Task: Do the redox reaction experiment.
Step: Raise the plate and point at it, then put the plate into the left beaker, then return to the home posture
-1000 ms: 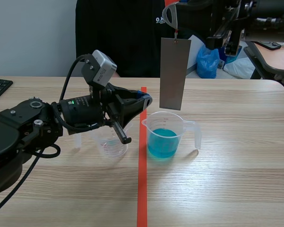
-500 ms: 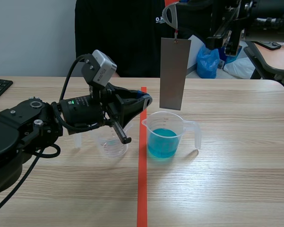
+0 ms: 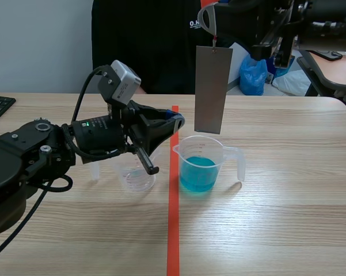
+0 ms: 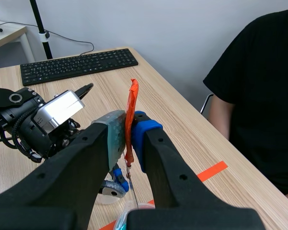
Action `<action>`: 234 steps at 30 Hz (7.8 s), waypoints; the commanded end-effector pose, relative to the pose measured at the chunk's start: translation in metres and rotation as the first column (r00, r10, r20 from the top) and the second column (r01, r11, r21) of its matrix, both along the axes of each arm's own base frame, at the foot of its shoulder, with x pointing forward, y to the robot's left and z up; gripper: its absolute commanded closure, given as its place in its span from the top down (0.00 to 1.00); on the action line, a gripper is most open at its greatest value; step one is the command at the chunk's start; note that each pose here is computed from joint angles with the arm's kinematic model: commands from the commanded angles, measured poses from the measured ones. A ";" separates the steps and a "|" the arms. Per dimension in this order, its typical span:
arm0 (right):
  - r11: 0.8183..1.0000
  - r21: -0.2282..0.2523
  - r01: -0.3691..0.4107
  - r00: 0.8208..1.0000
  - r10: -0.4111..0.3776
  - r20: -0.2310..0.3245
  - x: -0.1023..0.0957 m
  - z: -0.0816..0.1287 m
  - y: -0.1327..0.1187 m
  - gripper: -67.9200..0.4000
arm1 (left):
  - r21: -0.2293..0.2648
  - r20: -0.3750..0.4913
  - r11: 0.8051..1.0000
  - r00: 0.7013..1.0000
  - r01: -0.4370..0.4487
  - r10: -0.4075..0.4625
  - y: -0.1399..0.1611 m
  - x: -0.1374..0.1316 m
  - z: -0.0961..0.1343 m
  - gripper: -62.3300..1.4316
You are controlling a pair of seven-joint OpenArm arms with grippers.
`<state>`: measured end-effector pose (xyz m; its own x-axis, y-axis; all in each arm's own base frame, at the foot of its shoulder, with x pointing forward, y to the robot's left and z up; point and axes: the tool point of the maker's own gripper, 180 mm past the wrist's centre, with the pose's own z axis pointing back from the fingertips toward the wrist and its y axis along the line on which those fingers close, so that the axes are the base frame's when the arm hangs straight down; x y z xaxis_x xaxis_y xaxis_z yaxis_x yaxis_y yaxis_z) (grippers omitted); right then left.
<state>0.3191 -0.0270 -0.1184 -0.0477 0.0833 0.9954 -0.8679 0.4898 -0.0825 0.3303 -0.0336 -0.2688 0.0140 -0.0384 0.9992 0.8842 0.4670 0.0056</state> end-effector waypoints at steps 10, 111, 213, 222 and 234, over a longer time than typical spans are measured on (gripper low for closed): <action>1.000 0.015 -0.004 0.999 0.003 0.053 0.001 0.017 -0.003 0.03 | 0.054 0.032 0.998 0.999 -0.044 0.042 0.030 0.011 0.000 0.08; 0.985 0.048 -0.163 0.983 0.158 0.097 -0.002 0.018 0.130 0.03 | 0.522 0.153 0.725 0.885 -0.450 0.439 0.273 -0.327 -0.067 0.08; 0.959 0.139 -0.245 0.969 0.247 0.006 -0.012 -0.084 0.164 1.00 | 0.515 0.176 0.717 0.877 -0.469 0.447 0.276 -0.317 -0.067 0.09; 0.986 0.121 -0.112 0.991 0.103 0.080 -0.031 -0.070 0.101 1.00 | 0.512 0.218 0.741 0.900 -0.434 0.376 0.283 -0.298 -0.061 0.09; 0.999 0.027 0.023 0.997 -0.022 -0.069 -0.080 -0.090 -0.001 1.00 | 0.484 0.223 0.810 0.941 -0.332 0.253 0.278 -0.273 -0.043 0.59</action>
